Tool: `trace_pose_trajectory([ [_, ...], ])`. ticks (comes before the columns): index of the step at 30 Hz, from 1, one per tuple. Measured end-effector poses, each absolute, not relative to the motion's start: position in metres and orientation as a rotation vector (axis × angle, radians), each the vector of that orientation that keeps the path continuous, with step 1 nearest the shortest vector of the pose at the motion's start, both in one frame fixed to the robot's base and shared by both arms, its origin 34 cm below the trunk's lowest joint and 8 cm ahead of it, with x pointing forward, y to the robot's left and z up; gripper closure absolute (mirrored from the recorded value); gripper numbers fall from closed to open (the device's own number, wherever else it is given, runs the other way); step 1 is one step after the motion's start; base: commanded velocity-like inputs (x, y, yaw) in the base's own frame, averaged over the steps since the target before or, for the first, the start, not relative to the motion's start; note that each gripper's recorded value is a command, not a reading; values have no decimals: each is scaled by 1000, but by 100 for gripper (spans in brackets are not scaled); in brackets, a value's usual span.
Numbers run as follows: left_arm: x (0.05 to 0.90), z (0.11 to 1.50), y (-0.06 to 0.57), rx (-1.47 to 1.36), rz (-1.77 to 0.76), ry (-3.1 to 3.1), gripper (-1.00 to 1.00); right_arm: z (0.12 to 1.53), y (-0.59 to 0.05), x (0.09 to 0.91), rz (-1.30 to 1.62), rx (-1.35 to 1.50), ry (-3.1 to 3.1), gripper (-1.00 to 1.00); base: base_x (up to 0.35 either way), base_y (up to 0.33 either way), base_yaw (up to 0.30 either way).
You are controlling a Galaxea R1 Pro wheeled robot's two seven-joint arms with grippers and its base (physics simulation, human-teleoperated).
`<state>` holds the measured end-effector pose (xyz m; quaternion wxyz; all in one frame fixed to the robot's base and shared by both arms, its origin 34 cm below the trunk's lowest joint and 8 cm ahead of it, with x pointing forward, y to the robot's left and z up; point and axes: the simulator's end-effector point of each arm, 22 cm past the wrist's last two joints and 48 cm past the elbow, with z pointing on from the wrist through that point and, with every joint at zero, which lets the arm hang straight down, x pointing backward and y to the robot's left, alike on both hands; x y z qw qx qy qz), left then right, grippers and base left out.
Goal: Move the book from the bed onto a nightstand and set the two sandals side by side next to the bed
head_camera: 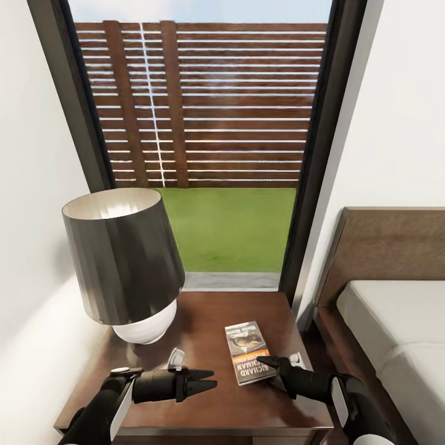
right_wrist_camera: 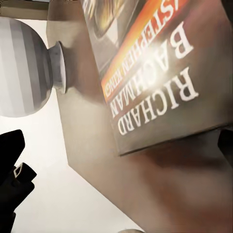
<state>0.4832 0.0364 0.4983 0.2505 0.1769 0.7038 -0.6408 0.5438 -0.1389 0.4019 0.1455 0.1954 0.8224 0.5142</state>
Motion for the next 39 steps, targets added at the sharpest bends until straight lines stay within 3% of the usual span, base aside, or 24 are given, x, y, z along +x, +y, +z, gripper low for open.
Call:
trace_pose_trajectory([
  [39,495,541,36,481,-1744,1916,-100,444,-139,555,1482,564,2369,-100,0,0,0],
])
